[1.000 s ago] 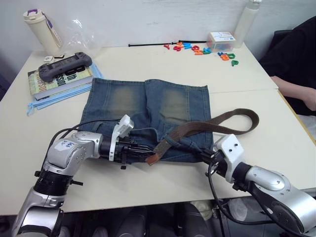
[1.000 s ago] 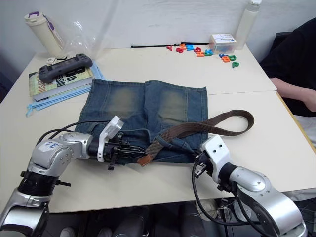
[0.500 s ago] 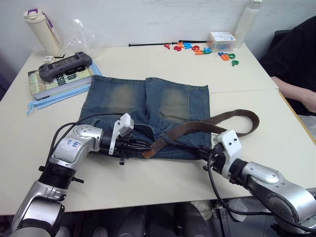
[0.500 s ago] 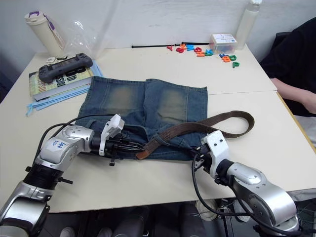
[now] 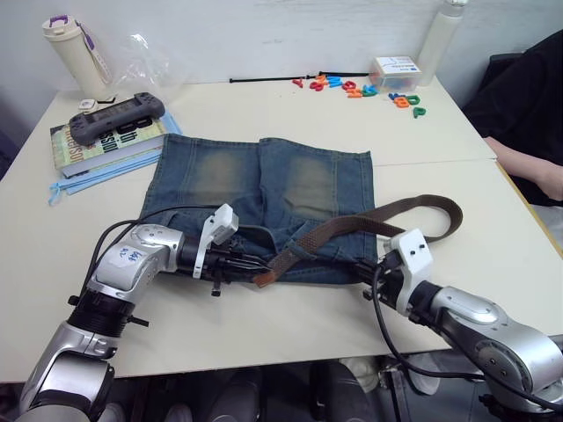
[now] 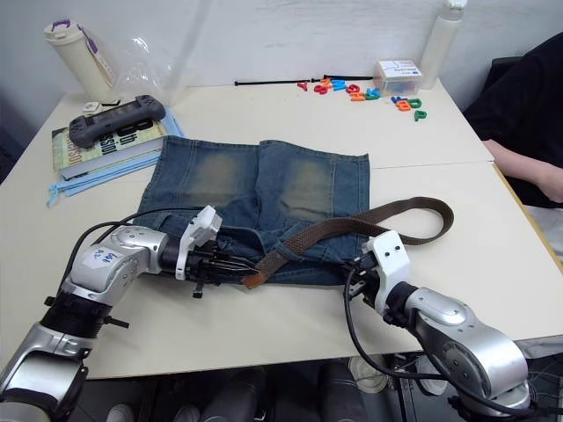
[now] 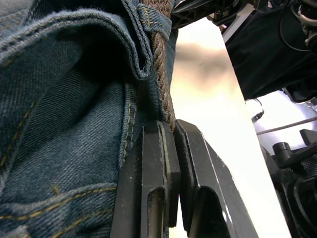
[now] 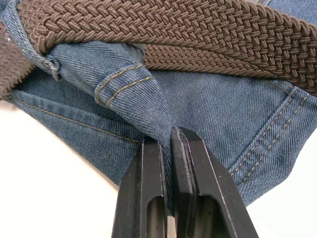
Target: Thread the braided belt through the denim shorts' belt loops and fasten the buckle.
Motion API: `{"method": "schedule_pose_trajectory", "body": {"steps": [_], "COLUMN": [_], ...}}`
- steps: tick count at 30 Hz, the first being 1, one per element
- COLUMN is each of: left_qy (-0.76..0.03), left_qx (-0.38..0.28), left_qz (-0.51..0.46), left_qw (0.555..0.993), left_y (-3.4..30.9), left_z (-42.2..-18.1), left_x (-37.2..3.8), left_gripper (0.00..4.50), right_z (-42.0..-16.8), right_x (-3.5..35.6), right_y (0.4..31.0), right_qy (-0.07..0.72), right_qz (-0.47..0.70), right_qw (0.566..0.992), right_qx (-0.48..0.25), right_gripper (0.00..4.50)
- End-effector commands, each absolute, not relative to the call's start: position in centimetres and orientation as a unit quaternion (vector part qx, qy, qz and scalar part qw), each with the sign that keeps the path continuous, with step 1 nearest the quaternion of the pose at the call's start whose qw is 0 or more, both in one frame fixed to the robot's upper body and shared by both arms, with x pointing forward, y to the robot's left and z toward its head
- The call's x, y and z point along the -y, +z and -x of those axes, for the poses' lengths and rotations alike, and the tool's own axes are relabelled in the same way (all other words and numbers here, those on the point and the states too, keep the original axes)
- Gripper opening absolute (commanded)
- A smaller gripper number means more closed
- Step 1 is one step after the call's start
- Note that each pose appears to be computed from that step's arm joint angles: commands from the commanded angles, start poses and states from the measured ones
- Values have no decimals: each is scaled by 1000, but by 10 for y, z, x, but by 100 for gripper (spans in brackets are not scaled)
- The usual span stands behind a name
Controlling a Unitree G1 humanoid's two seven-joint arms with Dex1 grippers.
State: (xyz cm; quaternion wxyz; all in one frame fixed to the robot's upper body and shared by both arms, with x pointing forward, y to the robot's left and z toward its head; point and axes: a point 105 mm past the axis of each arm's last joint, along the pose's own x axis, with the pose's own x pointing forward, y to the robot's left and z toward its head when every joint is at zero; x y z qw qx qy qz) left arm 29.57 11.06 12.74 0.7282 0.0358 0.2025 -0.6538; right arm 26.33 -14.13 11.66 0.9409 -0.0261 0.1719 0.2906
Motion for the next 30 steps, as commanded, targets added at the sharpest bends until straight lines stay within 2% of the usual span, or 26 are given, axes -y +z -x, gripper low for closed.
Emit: {"method": "schedule_pose_trajectory", "body": {"steps": [1,4,6,7,10,16,25,30], "left_qy": [-607,-611,-613,-614,-617,-620,-666,-668], "left_qx": [-190,-188,-188,-189,-191,-189,-197,-197], "left_qz": [-33,-25,-21,-19,-14,-7,-13,-13], "left_qw": [771,769,767,766,763,762,720,717], "left_y": [142,138,135,133,131,130,125,123], "left_z": [-308,-306,-304,-303,-299,-296,-268,-263], "left_x": [-131,-120,-114,-111,-106,-97,-86,-80], "left_gripper": [0,0,82,109,239,239,239,239], "right_z": [-274,-273,-273,-272,-273,-273,-274,-274], "right_x": [194,190,190,189,188,188,186,185], "right_y": [112,111,111,111,112,113,113,114], "right_qy": [165,171,172,172,172,169,166,166], "right_qz": [50,49,49,49,49,46,43,43], "right_qw": [967,966,965,965,965,966,967,968], "right_qx": [-189,-190,-190,-190,-190,-189,-186,-185], "right_gripper": [4,4,0,0,0,0,0,0]}}
